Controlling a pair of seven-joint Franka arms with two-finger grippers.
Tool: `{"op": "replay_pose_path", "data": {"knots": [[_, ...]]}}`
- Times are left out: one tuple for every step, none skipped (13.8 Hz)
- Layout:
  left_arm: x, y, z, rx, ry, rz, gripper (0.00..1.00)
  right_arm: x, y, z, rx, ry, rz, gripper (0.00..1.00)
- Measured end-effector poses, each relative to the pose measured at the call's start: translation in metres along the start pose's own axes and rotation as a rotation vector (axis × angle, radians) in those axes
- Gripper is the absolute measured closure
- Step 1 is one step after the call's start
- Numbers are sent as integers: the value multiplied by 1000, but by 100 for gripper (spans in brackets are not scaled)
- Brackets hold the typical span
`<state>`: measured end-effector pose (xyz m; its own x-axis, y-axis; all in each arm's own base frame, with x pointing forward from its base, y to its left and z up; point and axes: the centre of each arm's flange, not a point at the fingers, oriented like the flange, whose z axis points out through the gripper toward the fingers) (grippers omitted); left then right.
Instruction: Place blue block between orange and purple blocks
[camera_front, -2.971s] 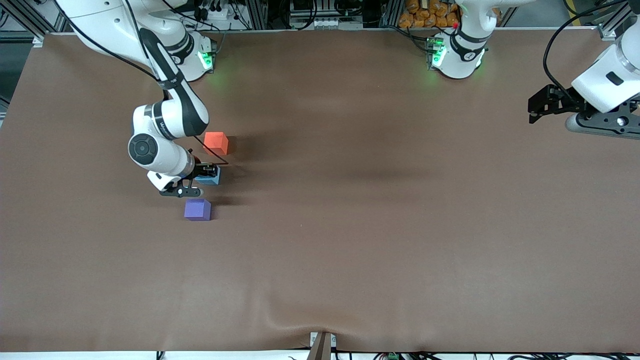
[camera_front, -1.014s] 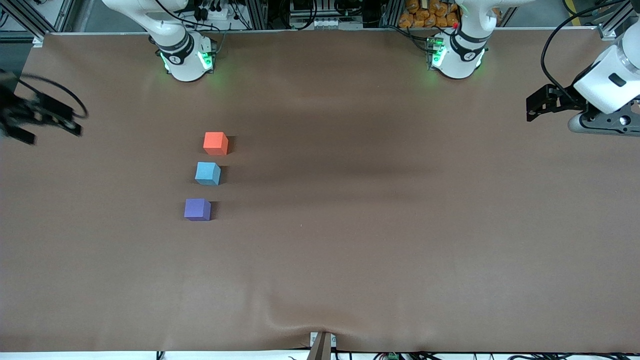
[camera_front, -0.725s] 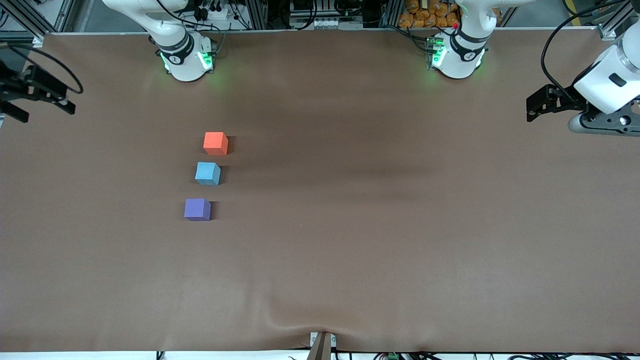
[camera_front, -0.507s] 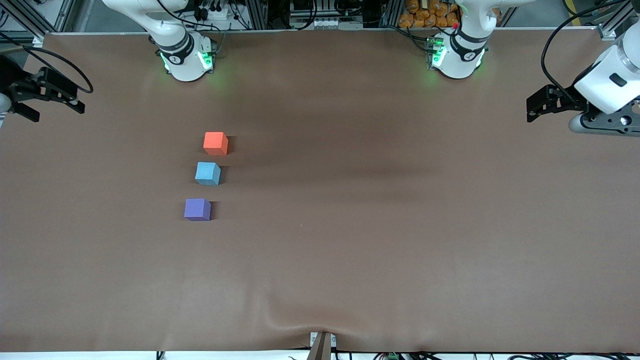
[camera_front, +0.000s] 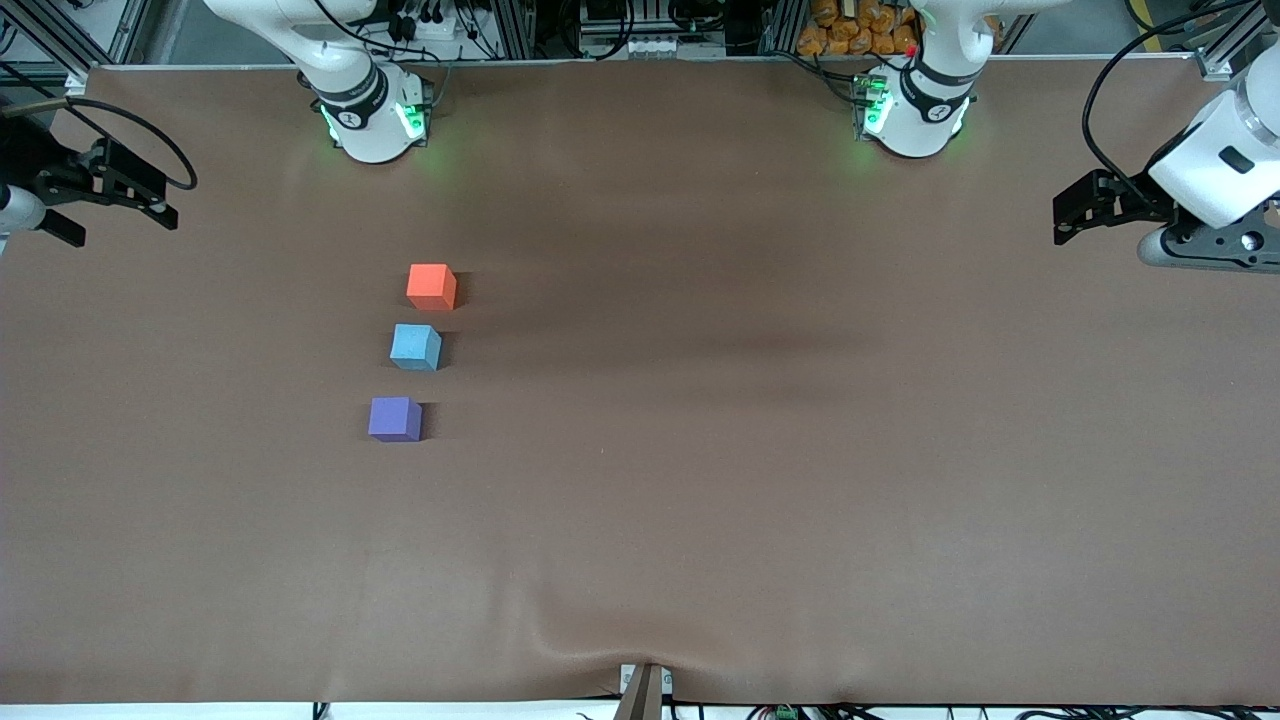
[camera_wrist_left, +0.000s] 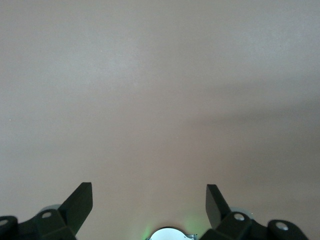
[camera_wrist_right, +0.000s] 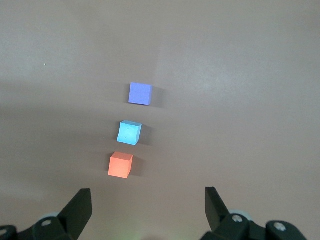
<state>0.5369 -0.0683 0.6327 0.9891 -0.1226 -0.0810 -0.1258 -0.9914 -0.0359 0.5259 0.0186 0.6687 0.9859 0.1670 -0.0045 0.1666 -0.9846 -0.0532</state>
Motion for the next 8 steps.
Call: {"op": "replay_pose_path", "data": {"knots": [[0,0,0,0,0,0,0,0,0,0,0,0,0,0],[0,0,0,0,0,0,0,0,0,0,0,0,0,0],[0,0,0,0,0,0,0,0,0,0,0,0,0,0],[0,0,0,0,0,-1,0,0,0,0,0,0,0,0],[0,0,0,0,0,-1,0,0,0,0,0,0,0,0],[0,-1,0,0,0,-1,0,0,0,0,0,0,0,0],[0,-1,0,0,0,-2,0,0,0,0,0,-2,0,0],[0,-1,0,0,0,-2,0,-1,1,1,1,-6,1,0]]}}
